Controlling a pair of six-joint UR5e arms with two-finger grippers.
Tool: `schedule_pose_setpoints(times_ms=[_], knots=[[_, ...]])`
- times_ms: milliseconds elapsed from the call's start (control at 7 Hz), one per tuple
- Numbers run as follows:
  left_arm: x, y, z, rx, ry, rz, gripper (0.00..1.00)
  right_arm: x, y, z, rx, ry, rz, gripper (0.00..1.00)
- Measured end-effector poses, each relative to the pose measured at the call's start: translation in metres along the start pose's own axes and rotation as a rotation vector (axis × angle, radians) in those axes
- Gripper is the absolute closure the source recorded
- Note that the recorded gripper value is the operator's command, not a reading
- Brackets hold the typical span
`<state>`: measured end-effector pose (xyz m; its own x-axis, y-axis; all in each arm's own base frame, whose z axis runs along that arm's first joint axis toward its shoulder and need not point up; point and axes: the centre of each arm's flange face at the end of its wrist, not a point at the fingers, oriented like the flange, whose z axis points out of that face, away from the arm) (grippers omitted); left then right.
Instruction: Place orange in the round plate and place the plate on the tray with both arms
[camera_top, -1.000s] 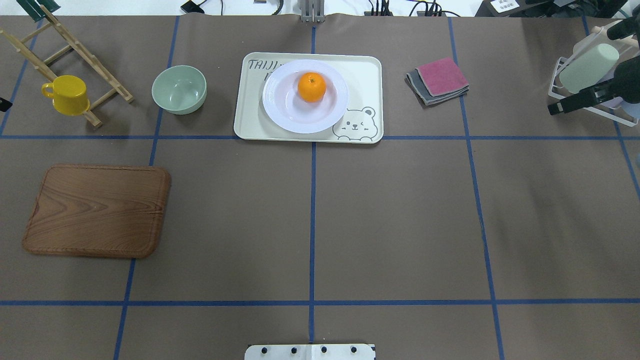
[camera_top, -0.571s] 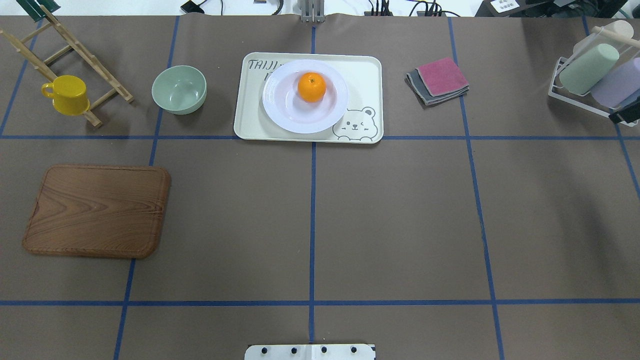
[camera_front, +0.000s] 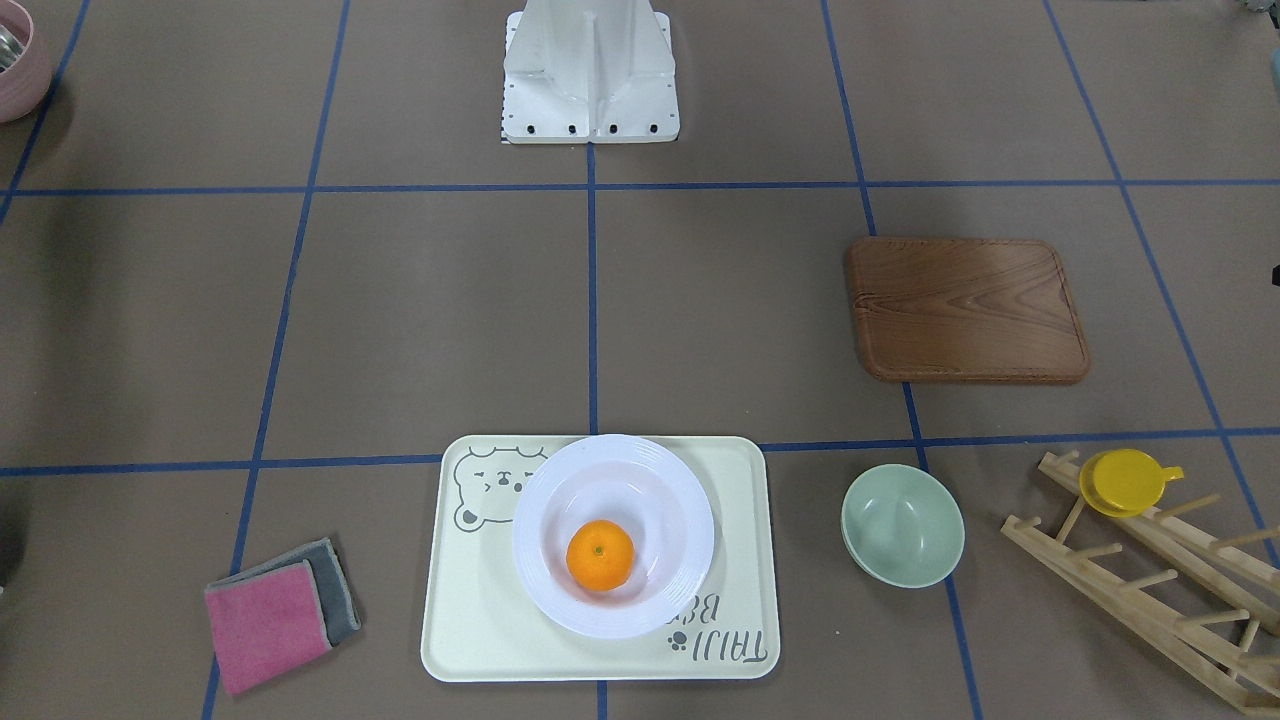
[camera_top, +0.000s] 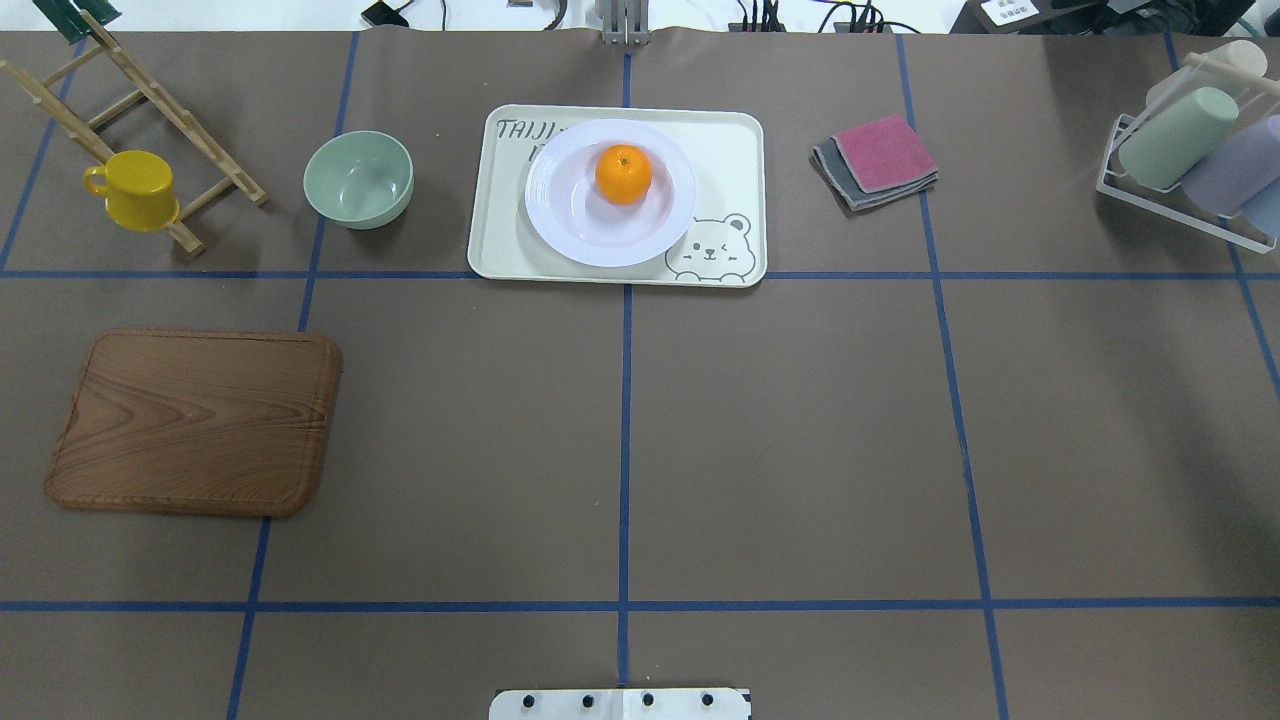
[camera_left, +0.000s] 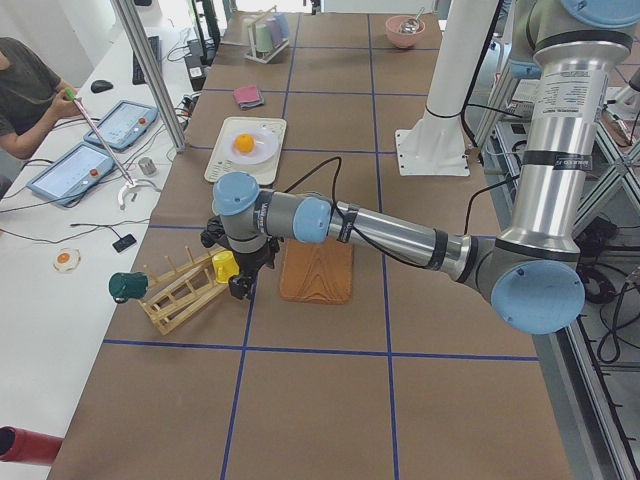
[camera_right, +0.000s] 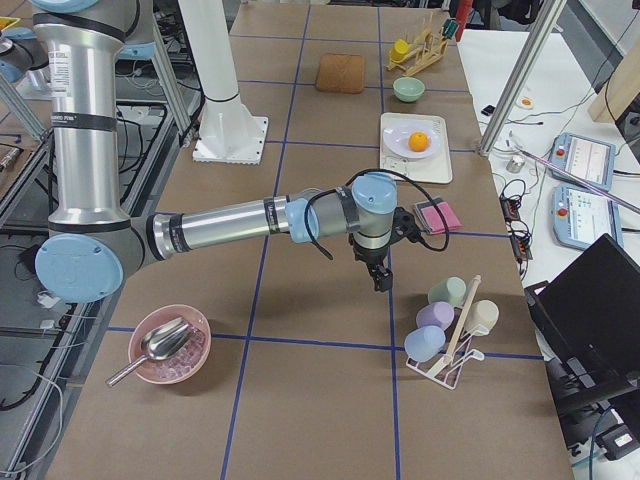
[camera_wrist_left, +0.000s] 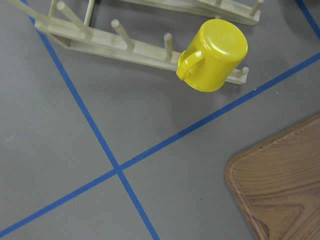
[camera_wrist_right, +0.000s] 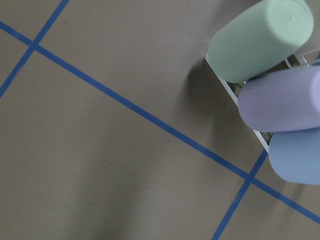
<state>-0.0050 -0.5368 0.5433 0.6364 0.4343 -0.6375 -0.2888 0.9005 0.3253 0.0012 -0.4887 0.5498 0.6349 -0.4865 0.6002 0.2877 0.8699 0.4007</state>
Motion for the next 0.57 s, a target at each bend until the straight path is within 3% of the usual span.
schedule_pose_setpoints(times_ms=[571], knots=[[-0.0016, 0.0055, 0.0045, 0.002, 0.014, -0.068, 0.00, -0.0001, 0.0054, 0.0006, 0.002, -0.027, 0.055, 0.00]])
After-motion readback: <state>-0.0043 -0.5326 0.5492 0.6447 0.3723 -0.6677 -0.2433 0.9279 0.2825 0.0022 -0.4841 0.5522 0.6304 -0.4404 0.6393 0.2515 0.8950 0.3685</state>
